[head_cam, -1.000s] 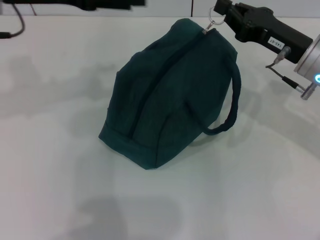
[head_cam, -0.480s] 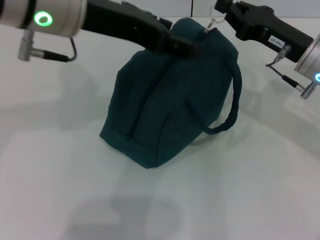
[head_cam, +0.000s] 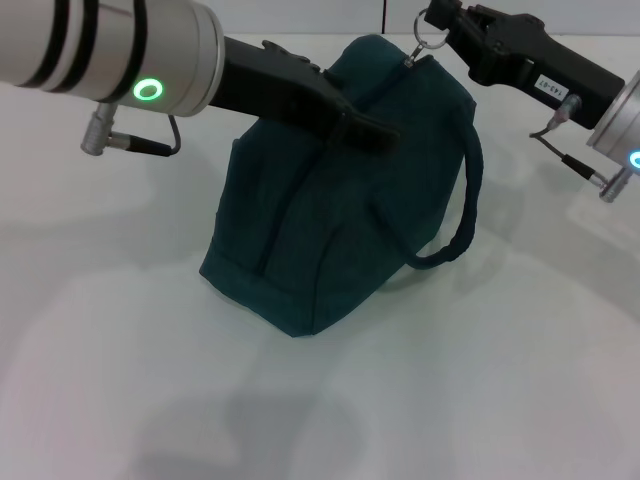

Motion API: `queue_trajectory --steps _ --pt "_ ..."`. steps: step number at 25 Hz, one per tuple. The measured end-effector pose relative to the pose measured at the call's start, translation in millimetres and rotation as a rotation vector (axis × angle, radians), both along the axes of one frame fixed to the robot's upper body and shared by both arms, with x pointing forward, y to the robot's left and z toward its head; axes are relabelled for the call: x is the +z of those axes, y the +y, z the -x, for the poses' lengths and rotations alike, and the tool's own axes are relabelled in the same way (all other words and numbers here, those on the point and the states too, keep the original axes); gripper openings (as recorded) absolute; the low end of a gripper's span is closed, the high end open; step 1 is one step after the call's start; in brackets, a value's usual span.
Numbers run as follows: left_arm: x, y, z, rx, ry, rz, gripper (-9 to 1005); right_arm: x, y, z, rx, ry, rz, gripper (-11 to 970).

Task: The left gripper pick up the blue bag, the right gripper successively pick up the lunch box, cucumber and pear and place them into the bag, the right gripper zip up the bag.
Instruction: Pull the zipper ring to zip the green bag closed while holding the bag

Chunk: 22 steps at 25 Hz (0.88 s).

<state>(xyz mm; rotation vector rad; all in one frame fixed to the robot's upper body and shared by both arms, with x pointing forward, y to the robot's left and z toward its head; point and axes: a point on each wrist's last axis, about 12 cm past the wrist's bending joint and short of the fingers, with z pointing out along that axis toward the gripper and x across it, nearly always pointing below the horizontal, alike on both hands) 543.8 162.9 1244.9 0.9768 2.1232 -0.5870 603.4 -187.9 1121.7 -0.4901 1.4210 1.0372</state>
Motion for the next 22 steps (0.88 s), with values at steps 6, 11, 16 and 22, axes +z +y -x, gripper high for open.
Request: queue_trajectory --steps 6,11,16,22 --pt "-4.2 -2 0.0 0.004 -0.024 -0.021 880 -0.1 -1 0.5 0.001 -0.001 -0.001 80" --pt "-8.3 -4 0.1 0.015 -0.057 -0.068 880 0.1 -1 1.2 0.005 -0.003 -0.003 81" --pt "-13.3 -8 3.3 0.008 -0.083 -0.122 880 0.2 -1 1.2 0.006 -0.004 -0.004 82" --pt "-14.6 -9 3.8 0.005 -0.084 -0.13 864 0.7 -1 0.8 0.005 -0.005 -0.004 83"
